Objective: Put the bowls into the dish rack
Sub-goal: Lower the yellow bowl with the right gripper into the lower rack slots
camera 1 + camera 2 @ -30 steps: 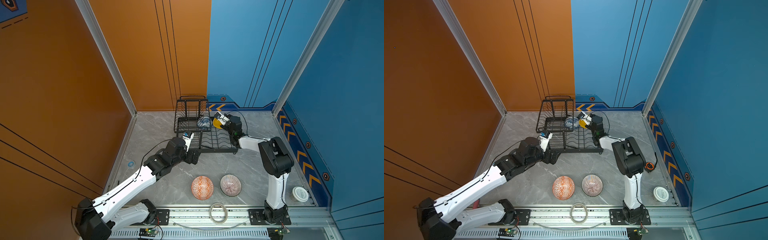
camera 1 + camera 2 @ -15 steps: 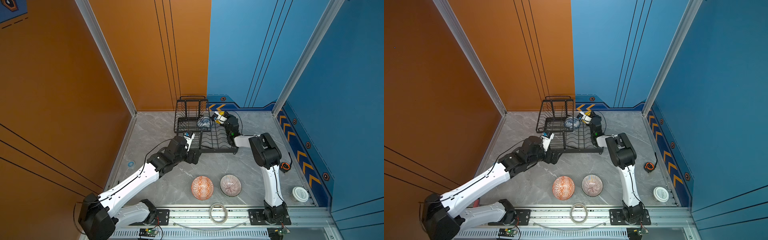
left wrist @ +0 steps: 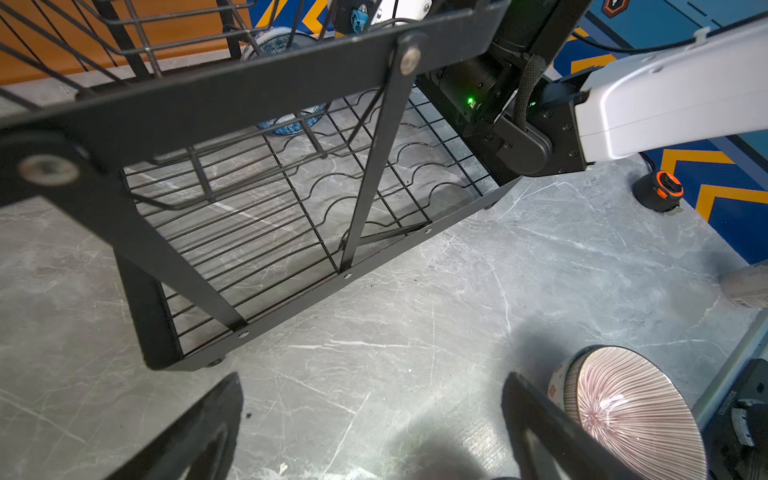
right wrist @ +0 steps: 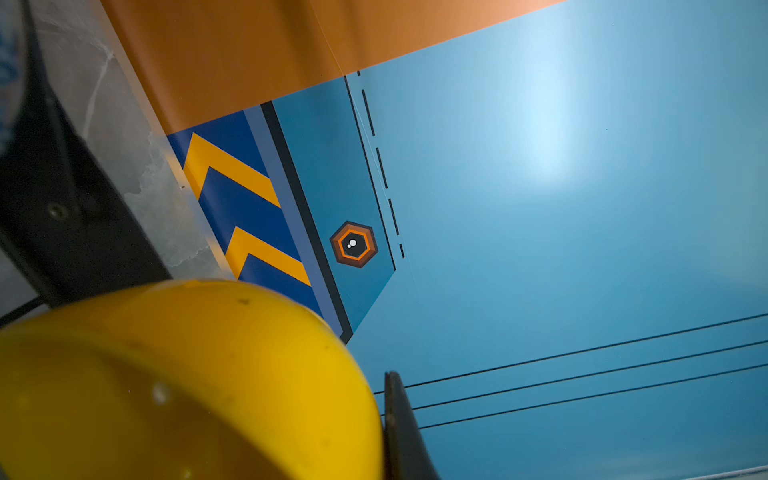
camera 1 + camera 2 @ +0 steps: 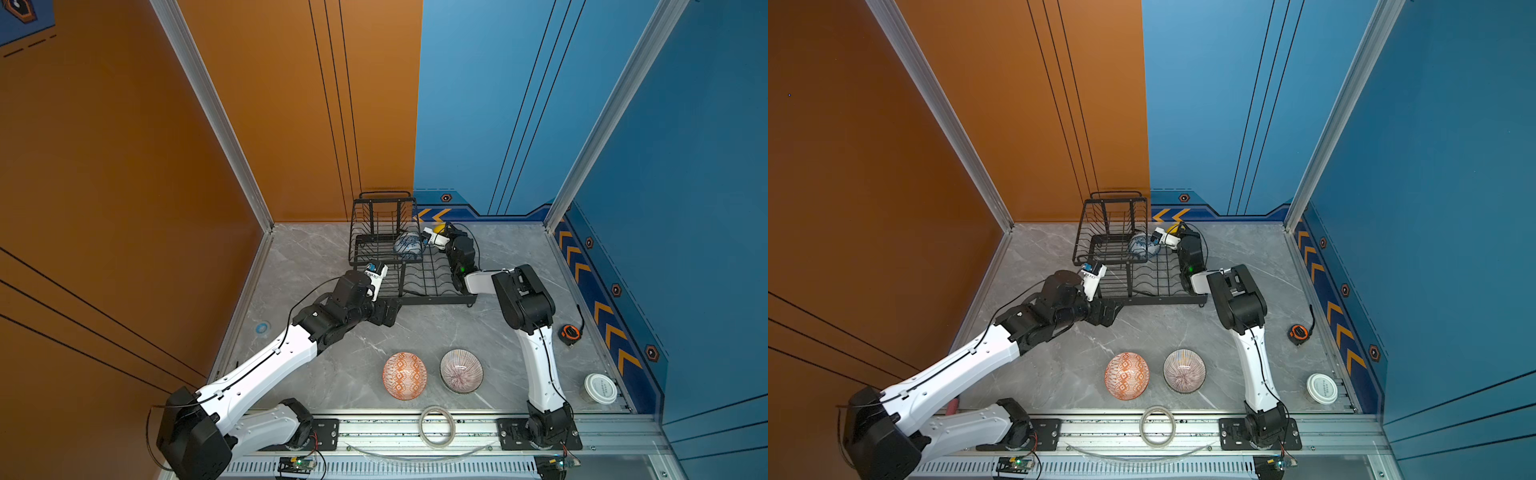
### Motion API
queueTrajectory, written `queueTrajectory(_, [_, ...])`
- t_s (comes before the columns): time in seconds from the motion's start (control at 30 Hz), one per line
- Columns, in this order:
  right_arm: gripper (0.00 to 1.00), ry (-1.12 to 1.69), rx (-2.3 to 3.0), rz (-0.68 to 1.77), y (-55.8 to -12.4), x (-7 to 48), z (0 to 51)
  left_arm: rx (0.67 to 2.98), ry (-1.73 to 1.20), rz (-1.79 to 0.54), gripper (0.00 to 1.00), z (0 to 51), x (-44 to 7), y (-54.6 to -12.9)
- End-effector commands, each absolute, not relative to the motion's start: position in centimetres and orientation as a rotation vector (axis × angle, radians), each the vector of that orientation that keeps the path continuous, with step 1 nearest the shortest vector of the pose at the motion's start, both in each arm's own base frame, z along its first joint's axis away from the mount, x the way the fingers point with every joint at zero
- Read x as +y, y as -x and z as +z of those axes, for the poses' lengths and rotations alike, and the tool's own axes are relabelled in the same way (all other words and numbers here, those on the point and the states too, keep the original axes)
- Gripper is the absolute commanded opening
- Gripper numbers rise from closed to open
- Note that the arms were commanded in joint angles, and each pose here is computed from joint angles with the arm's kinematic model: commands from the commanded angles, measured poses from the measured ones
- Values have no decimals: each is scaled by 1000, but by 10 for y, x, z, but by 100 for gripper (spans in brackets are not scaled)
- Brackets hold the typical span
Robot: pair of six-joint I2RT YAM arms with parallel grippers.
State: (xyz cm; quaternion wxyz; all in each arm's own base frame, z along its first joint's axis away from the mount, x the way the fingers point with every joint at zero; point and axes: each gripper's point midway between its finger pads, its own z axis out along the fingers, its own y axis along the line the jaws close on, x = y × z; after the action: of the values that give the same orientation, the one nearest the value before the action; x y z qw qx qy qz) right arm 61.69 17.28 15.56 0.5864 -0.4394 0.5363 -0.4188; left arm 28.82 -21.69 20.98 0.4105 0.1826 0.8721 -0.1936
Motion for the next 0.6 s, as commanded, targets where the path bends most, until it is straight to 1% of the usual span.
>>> queueTrajectory(0.0, [0, 1023, 1214, -1010, -620, 169, 158, 2193, -448, -515, 98, 210, -216, -287])
queueTrajectory(0.57, [0, 1076, 1216, -1020, -612, 168, 142, 2178, -435, -547, 98, 211, -214, -283])
